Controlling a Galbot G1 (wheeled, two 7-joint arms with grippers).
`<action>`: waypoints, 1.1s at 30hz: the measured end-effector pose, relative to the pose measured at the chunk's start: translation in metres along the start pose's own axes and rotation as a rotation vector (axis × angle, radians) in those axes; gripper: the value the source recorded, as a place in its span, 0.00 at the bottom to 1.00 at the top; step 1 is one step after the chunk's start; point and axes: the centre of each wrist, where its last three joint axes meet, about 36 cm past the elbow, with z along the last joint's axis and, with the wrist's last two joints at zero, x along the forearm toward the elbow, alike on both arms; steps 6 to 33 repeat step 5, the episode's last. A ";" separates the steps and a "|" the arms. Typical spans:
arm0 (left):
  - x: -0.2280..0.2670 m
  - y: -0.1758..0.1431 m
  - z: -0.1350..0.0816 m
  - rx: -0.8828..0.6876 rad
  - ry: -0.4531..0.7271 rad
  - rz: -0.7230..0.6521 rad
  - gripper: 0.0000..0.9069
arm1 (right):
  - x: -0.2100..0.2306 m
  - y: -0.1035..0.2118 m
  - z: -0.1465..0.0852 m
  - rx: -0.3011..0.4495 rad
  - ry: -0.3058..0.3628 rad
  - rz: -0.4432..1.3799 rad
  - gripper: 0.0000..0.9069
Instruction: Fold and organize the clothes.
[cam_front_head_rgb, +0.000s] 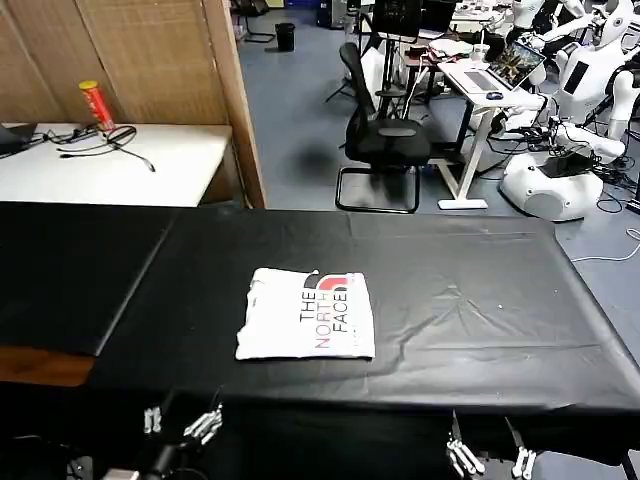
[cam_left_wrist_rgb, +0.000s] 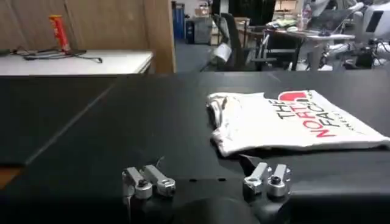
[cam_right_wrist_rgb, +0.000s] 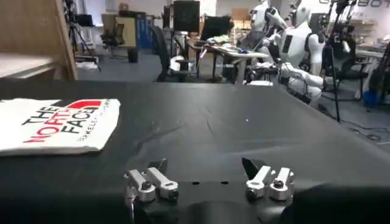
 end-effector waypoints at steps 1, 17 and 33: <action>0.000 0.001 0.001 -0.003 0.002 0.001 0.97 | 0.001 0.000 0.000 0.000 0.002 0.000 0.97; 0.000 0.006 -0.001 -0.001 0.001 0.010 0.97 | 0.002 0.000 0.000 0.000 0.006 -0.001 0.97; 0.000 0.006 -0.001 -0.001 0.001 0.010 0.97 | 0.002 0.000 0.000 0.000 0.006 -0.001 0.97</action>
